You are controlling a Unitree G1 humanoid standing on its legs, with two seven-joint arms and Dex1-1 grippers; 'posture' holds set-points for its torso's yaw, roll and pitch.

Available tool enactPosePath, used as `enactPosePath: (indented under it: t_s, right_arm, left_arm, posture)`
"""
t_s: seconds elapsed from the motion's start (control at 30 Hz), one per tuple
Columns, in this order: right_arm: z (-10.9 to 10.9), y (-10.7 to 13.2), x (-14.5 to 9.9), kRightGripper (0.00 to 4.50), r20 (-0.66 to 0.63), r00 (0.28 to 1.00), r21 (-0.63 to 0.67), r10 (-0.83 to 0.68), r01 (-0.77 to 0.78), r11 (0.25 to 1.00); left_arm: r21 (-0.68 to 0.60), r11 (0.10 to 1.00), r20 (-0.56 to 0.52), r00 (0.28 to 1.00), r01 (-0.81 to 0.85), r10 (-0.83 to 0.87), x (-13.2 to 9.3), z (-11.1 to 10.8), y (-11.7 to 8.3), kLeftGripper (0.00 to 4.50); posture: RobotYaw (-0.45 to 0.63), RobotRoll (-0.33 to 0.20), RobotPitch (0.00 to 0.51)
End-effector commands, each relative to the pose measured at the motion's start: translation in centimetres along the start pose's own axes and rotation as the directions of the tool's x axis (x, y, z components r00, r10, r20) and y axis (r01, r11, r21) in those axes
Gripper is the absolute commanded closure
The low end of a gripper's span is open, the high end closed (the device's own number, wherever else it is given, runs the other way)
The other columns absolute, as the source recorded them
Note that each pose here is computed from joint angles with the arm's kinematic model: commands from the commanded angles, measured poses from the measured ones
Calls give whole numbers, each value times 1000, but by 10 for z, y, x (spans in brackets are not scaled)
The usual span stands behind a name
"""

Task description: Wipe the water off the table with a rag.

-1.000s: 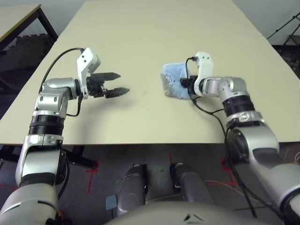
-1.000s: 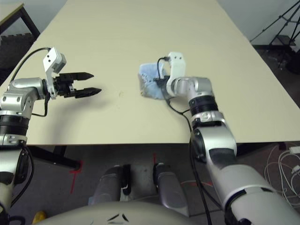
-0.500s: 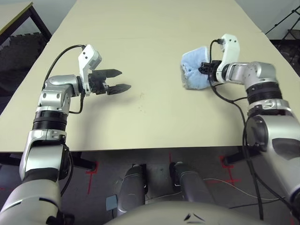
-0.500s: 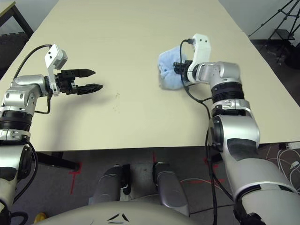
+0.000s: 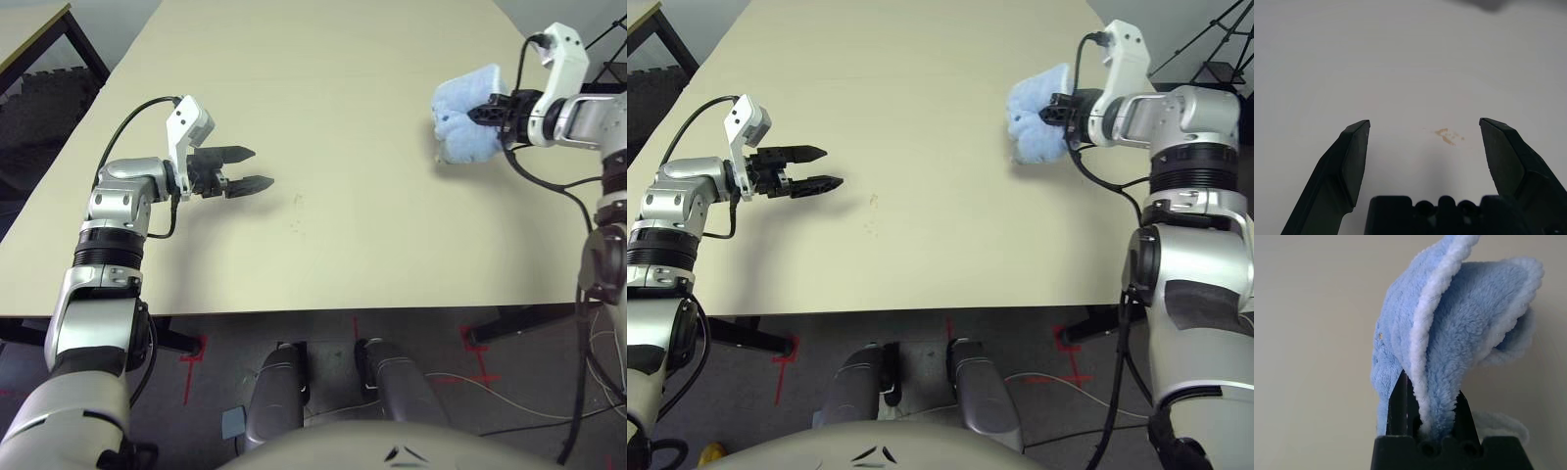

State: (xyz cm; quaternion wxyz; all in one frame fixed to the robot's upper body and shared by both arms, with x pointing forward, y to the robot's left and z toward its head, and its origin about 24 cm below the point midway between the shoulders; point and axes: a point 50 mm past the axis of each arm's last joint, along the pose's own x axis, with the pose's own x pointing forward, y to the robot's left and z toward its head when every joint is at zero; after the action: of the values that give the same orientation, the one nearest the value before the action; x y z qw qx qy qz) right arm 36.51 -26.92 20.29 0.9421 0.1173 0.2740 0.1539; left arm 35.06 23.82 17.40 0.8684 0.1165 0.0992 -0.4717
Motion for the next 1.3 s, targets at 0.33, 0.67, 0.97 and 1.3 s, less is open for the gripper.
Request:
enactPosePath:
  t_s: [0.33,0.67,0.97,1.3]
  right_arm:
    - [-35,-20,15,4462,-95,994,16,-50,52,999]
    - [-33,-30,17,2853,-64,989,-176,-134,121,977]
    - [5,-40,-23,39,95,990,-284,-105,128,950]
    - [13,-61,-45,39,477,877,-314,-62,236,920]
  left_arm:
    - [5,1000,-21,1000,7,-7,3,-1,3,0]
    - [3,999,-10,999,-45,45,0,-1,7,0]
    - [-13,992,13,992,-125,125,-9,-3,11,0]
    - [-52,826,157,812,-561,562,-26,4,40,0]
  posture:
    - [-205,0,141]
    - [-193,0,142]
    - [-187,0,144]
    - [-179,0,149]
